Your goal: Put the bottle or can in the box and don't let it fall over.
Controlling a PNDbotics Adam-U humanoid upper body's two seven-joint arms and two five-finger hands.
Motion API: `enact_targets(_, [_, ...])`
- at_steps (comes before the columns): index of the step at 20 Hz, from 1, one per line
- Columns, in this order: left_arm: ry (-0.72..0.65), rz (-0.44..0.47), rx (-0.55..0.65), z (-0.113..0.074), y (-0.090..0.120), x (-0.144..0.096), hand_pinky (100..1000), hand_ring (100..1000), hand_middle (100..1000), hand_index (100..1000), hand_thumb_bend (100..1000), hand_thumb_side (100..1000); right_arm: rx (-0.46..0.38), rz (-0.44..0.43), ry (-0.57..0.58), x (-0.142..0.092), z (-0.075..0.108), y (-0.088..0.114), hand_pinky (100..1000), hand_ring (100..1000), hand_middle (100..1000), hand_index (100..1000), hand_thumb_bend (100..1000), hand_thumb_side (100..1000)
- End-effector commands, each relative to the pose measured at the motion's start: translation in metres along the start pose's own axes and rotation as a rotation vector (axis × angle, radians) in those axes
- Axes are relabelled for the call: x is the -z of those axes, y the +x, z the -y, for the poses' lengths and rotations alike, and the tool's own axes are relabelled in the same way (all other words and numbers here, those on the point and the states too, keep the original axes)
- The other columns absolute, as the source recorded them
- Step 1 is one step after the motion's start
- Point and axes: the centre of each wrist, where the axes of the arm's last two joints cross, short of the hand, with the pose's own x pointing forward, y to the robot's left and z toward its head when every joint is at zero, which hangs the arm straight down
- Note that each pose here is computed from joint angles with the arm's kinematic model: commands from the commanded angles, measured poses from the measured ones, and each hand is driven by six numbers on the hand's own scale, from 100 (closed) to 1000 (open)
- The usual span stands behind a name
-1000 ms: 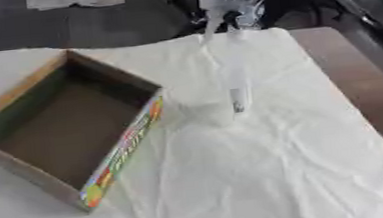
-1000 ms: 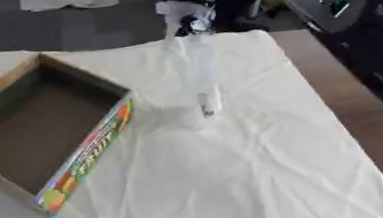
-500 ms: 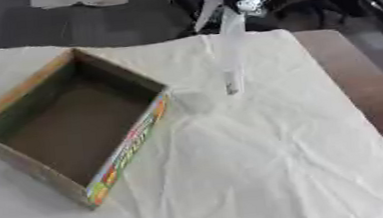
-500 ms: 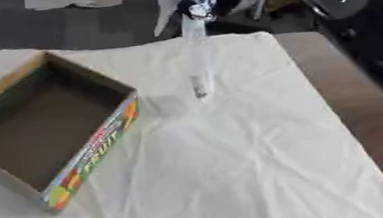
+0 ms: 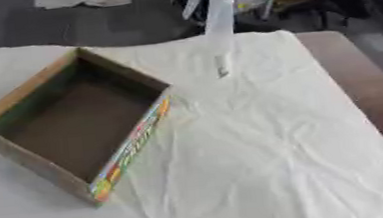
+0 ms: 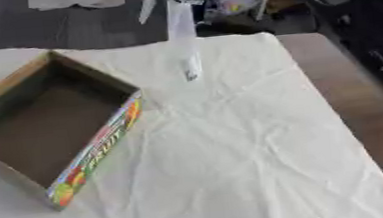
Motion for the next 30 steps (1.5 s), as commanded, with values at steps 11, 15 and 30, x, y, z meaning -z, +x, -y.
enact_targets(11, [0.0, 0.012, 0.016, -0.004, 0.002, 0.001, 967, 618, 727, 613, 173, 876, -0.016, 0.156, -0.053, 0.008, 0.023, 0.049, 735, 417, 599, 575, 100, 100])
enact_targets(15, [-0.001, 0.012, 0.017, -0.004, 0.002, 0.001, 967, 617, 727, 614, 172, 875, -0.018, 0.205, -0.052, 0.013, 0.025, 0.064, 735, 416, 599, 575, 100, 100])
enact_targets(30, [-0.008, 0.011, 0.01, -0.002, 0.002, 0.001, 967, 616, 725, 615, 174, 874, -0.003, 0.384, 0.01, 0.034, 0.018, 0.115, 737, 413, 614, 574, 100, 100])
